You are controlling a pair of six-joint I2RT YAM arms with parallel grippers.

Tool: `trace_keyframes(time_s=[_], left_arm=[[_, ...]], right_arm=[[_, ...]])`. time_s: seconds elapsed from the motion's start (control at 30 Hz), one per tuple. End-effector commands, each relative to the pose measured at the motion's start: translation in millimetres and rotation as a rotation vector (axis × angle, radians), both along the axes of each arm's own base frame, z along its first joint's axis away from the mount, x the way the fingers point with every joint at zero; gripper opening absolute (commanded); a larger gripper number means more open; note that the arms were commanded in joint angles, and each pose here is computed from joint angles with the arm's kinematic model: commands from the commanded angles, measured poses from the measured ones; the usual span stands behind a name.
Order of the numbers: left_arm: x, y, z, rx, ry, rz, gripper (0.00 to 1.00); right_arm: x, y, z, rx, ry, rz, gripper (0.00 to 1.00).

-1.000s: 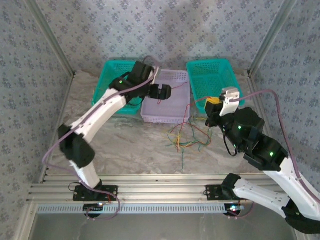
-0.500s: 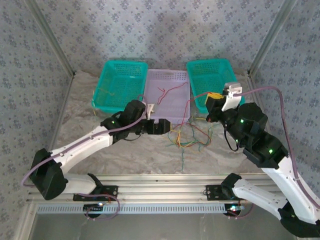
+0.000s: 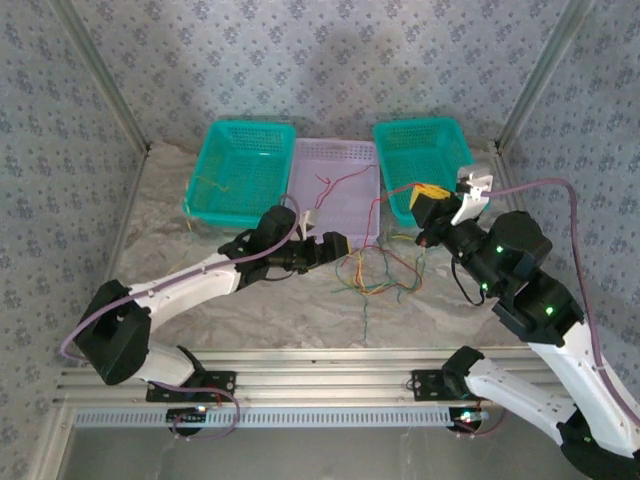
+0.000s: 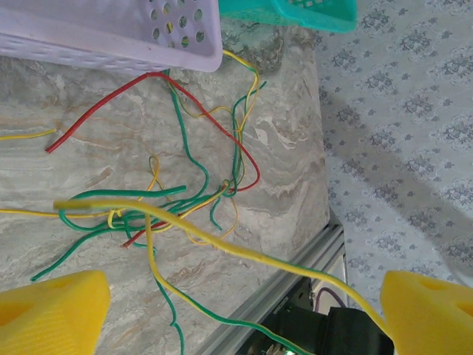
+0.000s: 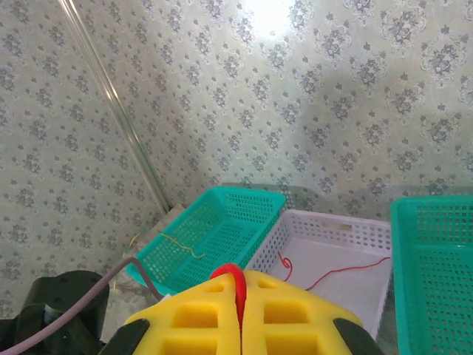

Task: Untangle the cables

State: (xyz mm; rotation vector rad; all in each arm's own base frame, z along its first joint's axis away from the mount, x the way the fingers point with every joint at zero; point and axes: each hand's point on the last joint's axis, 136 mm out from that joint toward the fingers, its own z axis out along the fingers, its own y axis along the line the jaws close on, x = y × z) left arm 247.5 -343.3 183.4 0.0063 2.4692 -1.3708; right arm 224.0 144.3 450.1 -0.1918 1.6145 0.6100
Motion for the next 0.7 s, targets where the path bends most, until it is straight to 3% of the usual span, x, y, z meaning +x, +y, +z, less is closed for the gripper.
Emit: trace_keyframes(time_s=[0.0, 0.1, 0.3, 0.5, 0.67], left_arm=[[4.5, -6.1, 7.2, -0.065, 0.021, 0.005, 0.93], [4.8, -10.0, 2.0, -0.092, 0.065, 0.015, 0.91], [9.1, -12.5, 6.1, -0.097, 0.068, 0.025, 0.77], [9.9, -15.4, 4.7, -0.093, 0.07, 0.015, 0.52], [10.1, -16.3, -1.3, -0.088, 0.083, 0.016, 0.43]], right_arm=[[-5.9, 1.2, 12.2, 0.05, -0.033, 0.03, 0.0], [-9.5, 3.3, 16.3, 0.06, -0.046, 0.053, 0.0], [-8.0, 9.8, 1.9, 0.057, -0.022, 0.078, 0.0], [-11.2, 11.8, 2.8, 0.07, -0.023, 0.099, 0.0], [-12.7, 13.0, 3.7, 0.08, -0.026, 0.11, 0.0]])
